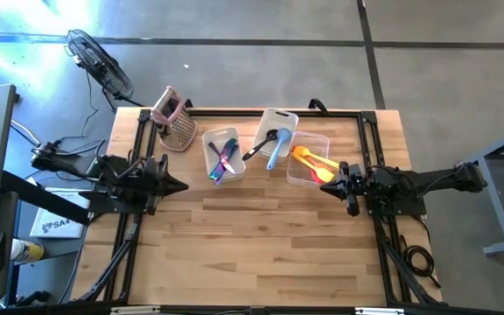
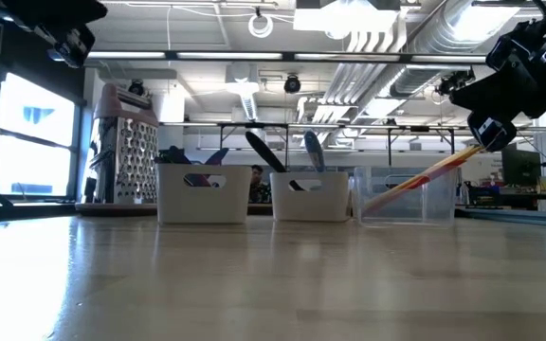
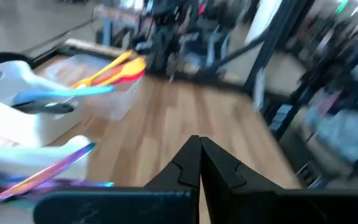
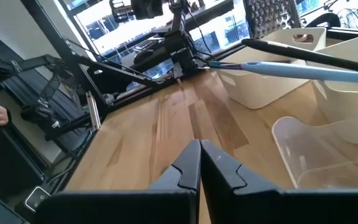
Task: Pick & Place Kitchen Items
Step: Return to Home Position
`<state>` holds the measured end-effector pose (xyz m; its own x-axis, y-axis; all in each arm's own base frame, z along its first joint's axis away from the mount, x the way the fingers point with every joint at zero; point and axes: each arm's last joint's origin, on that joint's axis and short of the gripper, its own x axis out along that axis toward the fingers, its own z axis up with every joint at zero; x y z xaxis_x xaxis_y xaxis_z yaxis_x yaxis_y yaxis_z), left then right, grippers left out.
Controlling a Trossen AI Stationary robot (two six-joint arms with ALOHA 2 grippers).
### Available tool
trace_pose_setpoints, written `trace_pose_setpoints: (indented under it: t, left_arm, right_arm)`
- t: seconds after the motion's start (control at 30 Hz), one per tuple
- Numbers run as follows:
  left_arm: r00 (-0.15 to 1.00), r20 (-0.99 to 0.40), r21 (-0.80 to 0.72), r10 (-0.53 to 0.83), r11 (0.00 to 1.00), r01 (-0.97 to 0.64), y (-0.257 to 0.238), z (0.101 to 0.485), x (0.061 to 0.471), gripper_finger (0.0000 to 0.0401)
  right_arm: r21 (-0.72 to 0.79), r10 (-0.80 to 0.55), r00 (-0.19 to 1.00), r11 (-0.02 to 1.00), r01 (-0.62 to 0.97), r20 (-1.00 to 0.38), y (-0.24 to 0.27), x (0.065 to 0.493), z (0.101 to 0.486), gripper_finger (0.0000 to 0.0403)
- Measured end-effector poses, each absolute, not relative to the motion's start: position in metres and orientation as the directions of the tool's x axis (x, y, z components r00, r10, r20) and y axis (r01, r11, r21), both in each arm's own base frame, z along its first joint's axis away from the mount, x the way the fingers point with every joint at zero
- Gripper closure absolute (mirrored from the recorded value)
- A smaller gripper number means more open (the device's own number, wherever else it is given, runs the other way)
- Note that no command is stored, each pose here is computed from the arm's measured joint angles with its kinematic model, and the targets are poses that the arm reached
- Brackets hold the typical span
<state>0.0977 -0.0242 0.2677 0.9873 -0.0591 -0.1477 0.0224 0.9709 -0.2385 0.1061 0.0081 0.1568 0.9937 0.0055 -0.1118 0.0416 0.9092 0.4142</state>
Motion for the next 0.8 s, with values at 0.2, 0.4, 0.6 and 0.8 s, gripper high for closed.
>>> trace_pose_setpoints:
  t: [0.2,0.4,0.6,0.8]
  left_arm:
    - [0.982,0.076,-0.278,-0.175,0.942,0.19,-0.027,0.233,0.094,0.0401]
    - [0.976,0.132,-0.279,-0.173,0.938,0.204,-0.027,0.198,0.095,0.0401]
    - [0.964,0.088,-0.271,-0.249,0.926,0.264,-0.03,0.178,0.097,0.0401]
    - [0.963,0.036,-0.233,-0.268,0.934,0.269,-0.03,0.172,0.098,0.0401]
  right_arm:
    - [0.414,0.005,0.994,0.909,0.042,-0.113,0.008,0.106,0.157,0.04]
    - [0.414,0.005,0.994,0.909,0.042,-0.113,0.008,0.106,0.157,0.04]
    - [0.414,0.005,0.994,0.909,0.043,-0.113,0.008,0.106,0.157,0.04]
    - [0.414,0.005,0.994,0.909,0.043,-0.113,0.008,0.106,0.157,0.04]
